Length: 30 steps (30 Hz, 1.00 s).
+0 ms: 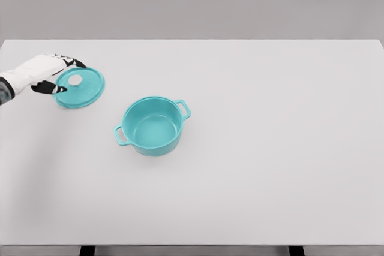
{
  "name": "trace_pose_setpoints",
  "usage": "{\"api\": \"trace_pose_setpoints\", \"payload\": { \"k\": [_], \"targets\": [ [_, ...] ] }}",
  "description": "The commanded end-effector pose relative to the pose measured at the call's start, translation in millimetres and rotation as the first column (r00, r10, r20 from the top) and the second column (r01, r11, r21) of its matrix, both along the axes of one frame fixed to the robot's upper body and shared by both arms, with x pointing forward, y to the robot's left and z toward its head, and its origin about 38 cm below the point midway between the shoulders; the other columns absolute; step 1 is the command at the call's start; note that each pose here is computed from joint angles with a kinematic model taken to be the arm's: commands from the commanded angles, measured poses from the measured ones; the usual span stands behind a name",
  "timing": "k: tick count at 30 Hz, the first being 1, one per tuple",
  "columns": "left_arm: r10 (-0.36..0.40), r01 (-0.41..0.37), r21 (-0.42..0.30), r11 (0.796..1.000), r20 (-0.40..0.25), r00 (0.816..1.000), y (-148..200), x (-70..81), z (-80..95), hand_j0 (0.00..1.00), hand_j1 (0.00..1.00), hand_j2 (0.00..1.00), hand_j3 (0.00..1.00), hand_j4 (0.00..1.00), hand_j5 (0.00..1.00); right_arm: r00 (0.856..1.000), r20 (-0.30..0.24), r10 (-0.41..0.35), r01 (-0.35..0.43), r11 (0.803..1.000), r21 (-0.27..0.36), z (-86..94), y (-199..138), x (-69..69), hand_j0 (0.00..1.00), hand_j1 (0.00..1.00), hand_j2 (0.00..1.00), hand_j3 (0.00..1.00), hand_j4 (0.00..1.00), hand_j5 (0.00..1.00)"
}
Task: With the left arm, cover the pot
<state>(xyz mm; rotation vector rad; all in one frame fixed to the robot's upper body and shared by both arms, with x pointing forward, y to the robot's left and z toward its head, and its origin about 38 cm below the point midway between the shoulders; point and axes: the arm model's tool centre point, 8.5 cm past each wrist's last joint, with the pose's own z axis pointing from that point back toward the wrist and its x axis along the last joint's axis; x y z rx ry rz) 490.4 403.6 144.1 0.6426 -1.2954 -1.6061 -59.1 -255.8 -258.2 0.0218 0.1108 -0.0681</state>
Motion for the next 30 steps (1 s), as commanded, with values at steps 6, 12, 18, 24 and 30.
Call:
{"api": "trace_pose_setpoints", "payload": {
  "k": [6, 12, 18, 24, 30],
  "targets": [
    [0.009, -0.009, -0.023, 1.0, -0.005, 1.0, 0, 0.3, -2.5, 0.79, 0.79, 0.79, 0.79, 0.79, 0.79, 1.0, 0.001, 0.001, -0.001, 1.0, 0.0, -0.1, 0, 0.4, 1.0, 1.0, 1.0, 1.0, 1.0, 1.0],
    [0.007, -0.007, -0.023, 1.0, -0.002, 1.0, -1, 0.5, -1.8, 0.79, 0.79, 0.79, 0.79, 0.79, 0.79, 1.0, 0.0, 0.001, -0.001, 1.0, 0.0, 0.0, 0, -0.1, 1.0, 1.0, 1.0, 1.0, 1.0, 1.0],
    [0.007, -0.007, -0.022, 1.0, -0.001, 1.0, -1, 1.2, -1.0, 0.78, 0.78, 0.78, 0.78, 0.78, 0.78, 1.0, 0.0, 0.001, -0.001, 1.0, 0.0, 0.0, 0, -0.1, 1.0, 1.0, 1.0, 1.0, 1.0, 1.0],
    [-0.002, 0.002, -0.034, 0.999, -0.005, 1.0, -9, 2.7, -4.7, 0.75, 0.75, 0.75, 0.75, 0.75, 0.75, 1.0, 0.0, 0.001, -0.001, 1.0, 0.0, 0.0, 0, -0.1, 1.0, 1.0, 1.0, 1.0, 1.0, 1.0],
    [-0.006, 0.006, -0.046, 0.999, -0.011, 1.0, -15, 4.2, -9.0, 0.73, 0.73, 0.73, 0.73, 0.73, 0.73, 1.0, 0.0, 0.001, -0.001, 1.0, 0.0, 0.0, 0, -0.1, 1.0, 1.0, 1.0, 1.0, 1.0, 1.0]
  ]
}}
